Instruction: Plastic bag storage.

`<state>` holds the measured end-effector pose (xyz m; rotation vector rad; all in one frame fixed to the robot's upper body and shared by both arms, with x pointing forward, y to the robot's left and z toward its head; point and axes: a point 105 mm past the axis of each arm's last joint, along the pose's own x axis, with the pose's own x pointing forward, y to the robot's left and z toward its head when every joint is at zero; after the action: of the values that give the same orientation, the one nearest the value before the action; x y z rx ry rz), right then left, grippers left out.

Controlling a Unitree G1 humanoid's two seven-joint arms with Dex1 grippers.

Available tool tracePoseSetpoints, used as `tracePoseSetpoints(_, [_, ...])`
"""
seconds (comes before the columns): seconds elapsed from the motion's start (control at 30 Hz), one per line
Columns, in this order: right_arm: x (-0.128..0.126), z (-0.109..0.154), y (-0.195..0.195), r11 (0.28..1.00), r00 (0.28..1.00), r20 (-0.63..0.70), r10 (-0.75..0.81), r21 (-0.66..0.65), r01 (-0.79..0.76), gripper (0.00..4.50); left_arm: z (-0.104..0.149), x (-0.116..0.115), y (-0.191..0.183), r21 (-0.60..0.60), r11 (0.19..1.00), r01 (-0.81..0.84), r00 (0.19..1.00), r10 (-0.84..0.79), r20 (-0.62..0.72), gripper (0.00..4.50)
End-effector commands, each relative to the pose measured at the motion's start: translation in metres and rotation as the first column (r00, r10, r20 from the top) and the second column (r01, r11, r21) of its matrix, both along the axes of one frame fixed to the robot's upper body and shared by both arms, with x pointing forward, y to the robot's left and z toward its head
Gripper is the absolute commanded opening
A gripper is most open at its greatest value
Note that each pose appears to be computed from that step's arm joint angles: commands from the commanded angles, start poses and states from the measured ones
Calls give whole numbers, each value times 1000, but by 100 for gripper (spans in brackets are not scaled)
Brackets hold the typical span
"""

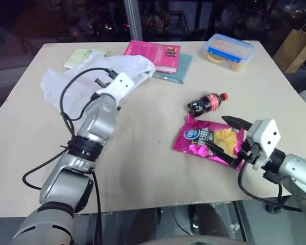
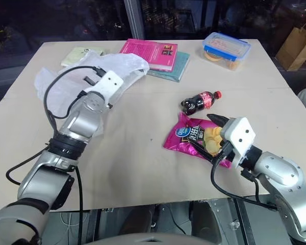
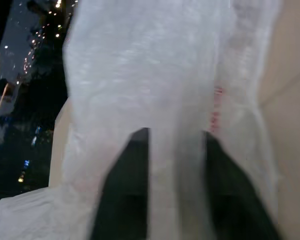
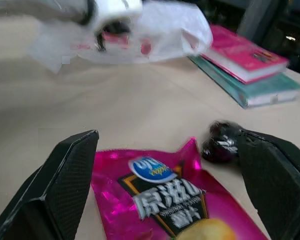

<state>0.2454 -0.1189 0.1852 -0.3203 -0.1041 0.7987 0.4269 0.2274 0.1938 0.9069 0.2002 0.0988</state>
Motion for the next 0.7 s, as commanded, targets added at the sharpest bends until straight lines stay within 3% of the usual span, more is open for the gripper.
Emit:
tracePoseSetpoints(0.03, [20, 5, -4, 994, 995, 75, -60, -82, 67, 450, 33, -11, 15, -110, 994, -8, 998, 14, 57, 3])
tracePoseSetpoints(0.2, [67, 14, -8, 985, 994, 88, -61, -158, 75, 450, 60, -28, 20, -276, 960, 47, 998, -35, 48, 3])
tracePoseSetpoints(0.27, [87, 11, -10, 965, 997, 79, -17, -261, 37, 450, 66, -34, 15, -323, 944, 69, 998, -61, 36, 3])
tracePoseSetpoints(0.4, [128, 4, -9, 858, 983, 157, 99, -514, -4, 450, 73, -49, 2, -347, 932, 103, 995, -103, 18, 3])
tracePoseSetpoints(0.57, [160, -18, -5, 735, 969, 130, 209, -675, -68, 450, 68, -63, -3, -376, 923, 84, 996, -87, 8, 3])
tracePoseSetpoints(0.7, [175, -28, 0, 669, 962, 60, 266, -730, -139, 450, 66, -73, -4, -381, 922, 72, 997, -76, 6, 3])
